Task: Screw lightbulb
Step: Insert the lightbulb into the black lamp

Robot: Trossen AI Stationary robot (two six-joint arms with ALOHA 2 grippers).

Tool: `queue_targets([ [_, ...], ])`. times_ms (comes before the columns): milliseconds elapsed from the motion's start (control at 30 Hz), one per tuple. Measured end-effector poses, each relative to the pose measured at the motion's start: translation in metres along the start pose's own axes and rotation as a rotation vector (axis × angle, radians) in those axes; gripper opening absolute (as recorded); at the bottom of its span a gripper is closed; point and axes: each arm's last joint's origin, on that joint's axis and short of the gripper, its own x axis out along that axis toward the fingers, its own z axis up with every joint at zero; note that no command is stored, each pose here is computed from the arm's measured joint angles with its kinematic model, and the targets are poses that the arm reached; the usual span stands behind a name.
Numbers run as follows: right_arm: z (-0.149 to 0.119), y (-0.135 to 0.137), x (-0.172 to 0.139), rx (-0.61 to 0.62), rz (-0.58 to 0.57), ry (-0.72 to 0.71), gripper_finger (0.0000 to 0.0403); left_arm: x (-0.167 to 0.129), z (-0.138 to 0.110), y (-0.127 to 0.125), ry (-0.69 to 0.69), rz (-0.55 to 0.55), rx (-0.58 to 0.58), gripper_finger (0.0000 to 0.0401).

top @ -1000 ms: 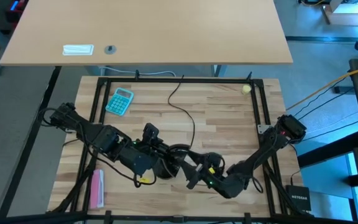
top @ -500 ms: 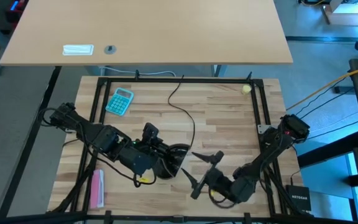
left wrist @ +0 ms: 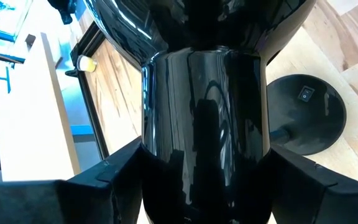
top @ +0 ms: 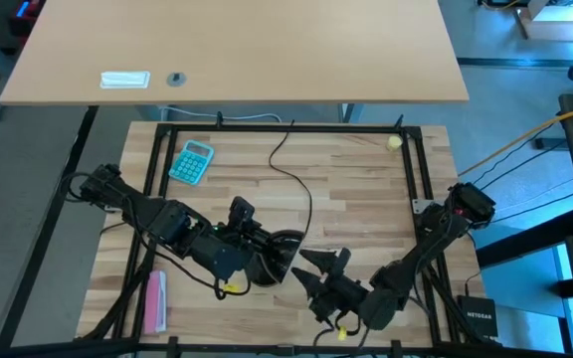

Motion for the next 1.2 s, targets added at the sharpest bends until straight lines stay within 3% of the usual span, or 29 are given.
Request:
queue_targets([
  [200, -0.006, 0.001, 0.01, -0.207, -0.002, 0.032, 0.0319, 0.0, 0.0, 0.0, -0.006, -0.005, -0.006, 0.0249],
  [400, -0.008, -0.001, 0.023, -0.315, 0.019, 0.004, 0.0319, 0.0, 0.001, 0.0, -0.01, -0.006, -0.014, 0.0249],
  [933, -0.015, -0.006, 0.046, -0.362, 0.031, -0.013, 0.0318, 0.0, 0.001, 0.0, -0.013, -0.009, -0.023, 0.0249],
  [1200, -0.015, -0.005, 0.046, -0.333, 0.037, -0.025, 0.0262, 0.0, 0.001, 0.0, -0.015, -0.011, -0.022, 0.0249],
])
